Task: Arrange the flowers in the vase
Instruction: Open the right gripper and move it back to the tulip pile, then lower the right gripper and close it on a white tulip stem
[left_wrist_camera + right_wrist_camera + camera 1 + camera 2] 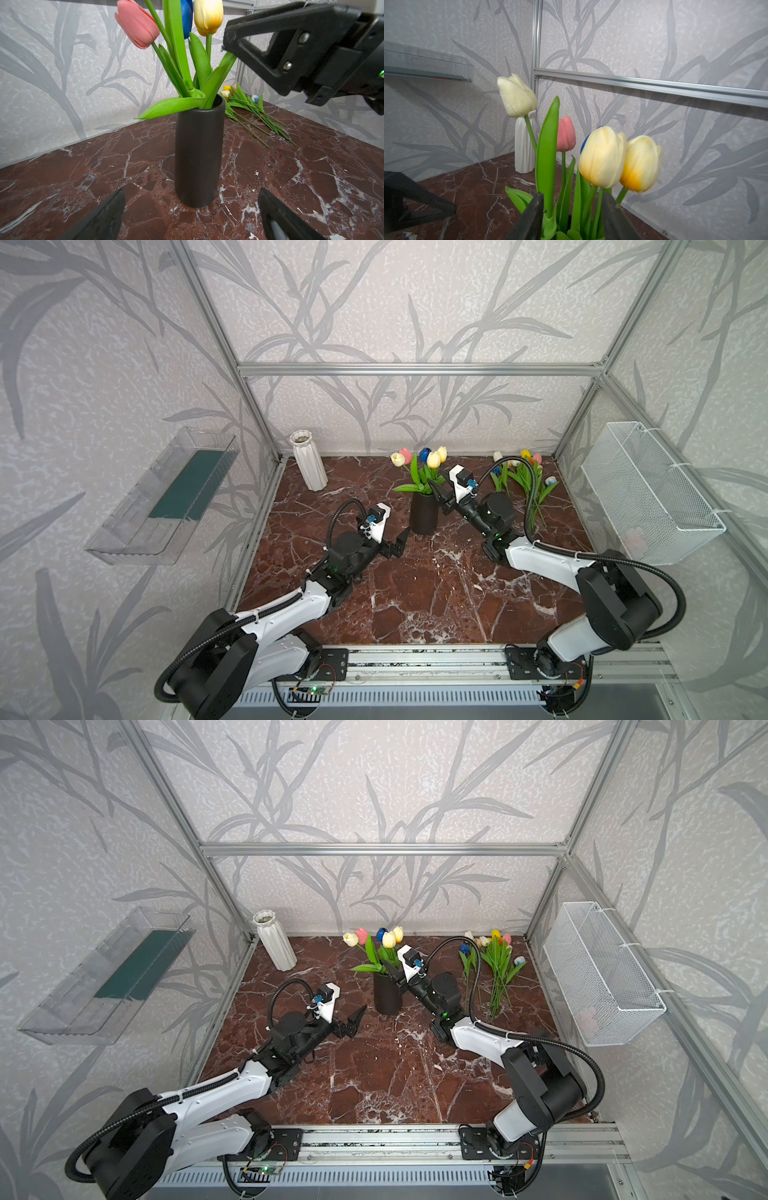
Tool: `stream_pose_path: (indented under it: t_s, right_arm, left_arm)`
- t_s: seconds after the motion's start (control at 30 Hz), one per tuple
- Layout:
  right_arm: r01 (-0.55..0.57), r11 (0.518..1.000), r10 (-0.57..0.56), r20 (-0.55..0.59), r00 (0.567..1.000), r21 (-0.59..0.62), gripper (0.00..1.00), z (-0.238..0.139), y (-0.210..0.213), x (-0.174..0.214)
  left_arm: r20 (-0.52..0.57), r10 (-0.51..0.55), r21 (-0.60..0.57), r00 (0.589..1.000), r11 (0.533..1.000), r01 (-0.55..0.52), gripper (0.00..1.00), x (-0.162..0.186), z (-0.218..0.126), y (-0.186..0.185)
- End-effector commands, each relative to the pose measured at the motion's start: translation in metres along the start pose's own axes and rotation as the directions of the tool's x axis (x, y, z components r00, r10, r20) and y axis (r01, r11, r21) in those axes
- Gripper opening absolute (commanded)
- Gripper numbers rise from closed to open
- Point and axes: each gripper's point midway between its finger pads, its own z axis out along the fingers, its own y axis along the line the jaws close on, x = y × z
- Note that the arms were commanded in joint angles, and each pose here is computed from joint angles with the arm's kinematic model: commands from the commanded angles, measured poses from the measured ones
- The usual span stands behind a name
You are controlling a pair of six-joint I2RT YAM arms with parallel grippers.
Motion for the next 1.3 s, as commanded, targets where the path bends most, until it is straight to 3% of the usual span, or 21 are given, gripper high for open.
stream_pose_path:
  t_s: [0.0,0.13,0.23,0.3,0.4,0.47,0.57,0.67,0.73,0.8,0.97,1.13,1.23,1.27]
  right_arm:
    - [0.022,0.999,-0.024,0.030,0.999,0.041,0.46,-0.012,-0.006,-0.029]
    - [0.029,0.996,-0.027,-0.020,0.999,0.087,0.46,-0.020,-0.016,-0.047]
    - [0.001,0.994,0.008,-0.081,0.997,0.107,0.46,-0.025,-0.020,-0.048]
    - [-0.008,0.991,0.023,-0.109,0.994,0.136,0.47,-0.030,-0.025,-0.050]
    - [-0.035,0.967,0.081,-0.174,0.981,0.251,0.47,-0.041,-0.049,-0.044]
    - [-0.100,0.930,0.195,-0.246,0.949,0.354,0.47,-0.051,-0.082,-0.025]
    - [-0.196,0.837,0.415,-0.359,0.836,0.511,0.47,-0.073,-0.134,0.023]
    - [-0.153,0.765,0.556,-0.522,0.647,0.625,0.43,-0.097,-0.168,0.086]
    - [-0.133,0.722,0.633,-0.570,0.524,0.679,0.38,-0.113,-0.184,0.122]
    - [-0.109,0.681,0.687,-0.579,0.438,0.725,0.36,-0.127,-0.199,0.151]
    - [-0.010,0.637,0.736,-0.604,0.306,0.771,0.34,-0.142,-0.230,0.209]
    - [0.049,0.632,0.761,-0.631,0.149,0.773,0.30,-0.143,-0.246,0.253]
    - [0.093,0.632,0.761,-0.639,0.116,0.769,0.29,-0.145,-0.259,0.270]
    - [0.114,0.625,0.762,-0.635,0.125,0.773,0.29,-0.145,-0.267,0.271]
  left_arm:
    - [0.011,0.011,-0.008,1.000,1.000,-0.011,1.00,-0.007,0.002,0.001]
    - [-0.027,-0.010,-0.059,1.000,0.998,0.008,0.92,-0.013,0.010,0.012]
    - [0.009,-0.065,-0.071,0.998,0.995,0.066,0.81,-0.035,0.019,0.026]
    - [0.042,-0.089,-0.052,0.995,0.994,0.092,0.78,-0.056,0.025,0.031]
    - [0.065,-0.087,-0.019,0.994,0.996,0.088,0.74,-0.079,0.036,0.033]
    - [0.077,-0.077,-0.002,0.994,0.997,0.078,0.73,-0.091,0.041,0.031]
    - [0.087,-0.082,0.039,0.993,0.996,0.079,0.73,-0.093,0.043,0.024]
    - [0.085,-0.097,0.109,0.992,0.990,0.088,0.78,-0.086,0.038,0.012]
    - [0.086,-0.115,0.128,0.990,0.986,0.103,0.81,-0.076,0.030,0.007]
    - [0.103,-0.128,0.127,0.986,0.985,0.115,0.82,-0.071,0.019,0.006]
    - [0.083,-0.043,0.131,0.996,0.991,0.031,0.83,-0.064,-0.011,-0.007]
    - [0.034,-0.004,0.174,0.999,0.985,-0.002,0.83,-0.051,-0.026,-0.022]
    - [0.028,-0.033,0.176,0.999,0.984,0.027,0.83,-0.038,-0.027,-0.024]
    - [0.023,-0.034,0.181,0.999,0.983,0.029,0.83,-0.034,-0.027,-0.025]
